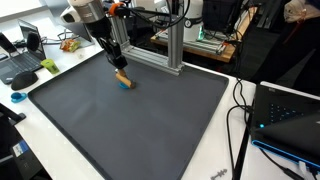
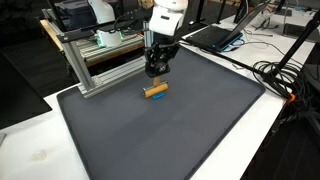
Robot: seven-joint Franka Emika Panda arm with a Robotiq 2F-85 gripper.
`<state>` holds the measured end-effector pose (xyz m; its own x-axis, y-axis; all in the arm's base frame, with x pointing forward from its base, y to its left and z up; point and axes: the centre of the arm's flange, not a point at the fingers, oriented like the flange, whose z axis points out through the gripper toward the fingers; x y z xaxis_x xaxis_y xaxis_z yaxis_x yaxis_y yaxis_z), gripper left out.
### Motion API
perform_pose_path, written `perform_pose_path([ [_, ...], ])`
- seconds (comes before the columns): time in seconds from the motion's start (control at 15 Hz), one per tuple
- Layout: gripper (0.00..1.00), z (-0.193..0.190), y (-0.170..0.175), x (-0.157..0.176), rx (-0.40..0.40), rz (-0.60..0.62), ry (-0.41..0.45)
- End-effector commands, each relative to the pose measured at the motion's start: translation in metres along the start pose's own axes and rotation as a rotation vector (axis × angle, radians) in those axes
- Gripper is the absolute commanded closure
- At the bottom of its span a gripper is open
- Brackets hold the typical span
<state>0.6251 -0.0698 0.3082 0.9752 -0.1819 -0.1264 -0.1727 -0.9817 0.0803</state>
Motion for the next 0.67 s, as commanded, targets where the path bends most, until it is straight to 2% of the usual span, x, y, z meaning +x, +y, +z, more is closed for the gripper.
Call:
perform_pose_path([
  [0.0,0.78,0.037,-0.005,-0.002,0.006,-0.018,-0.075],
  [0.2,0.78,0.039,-0.008,-0.003,0.000,-0.023,-0.061],
  [0.6,0.78,0.030,-0.010,-0.002,0.005,-0.058,0.039],
])
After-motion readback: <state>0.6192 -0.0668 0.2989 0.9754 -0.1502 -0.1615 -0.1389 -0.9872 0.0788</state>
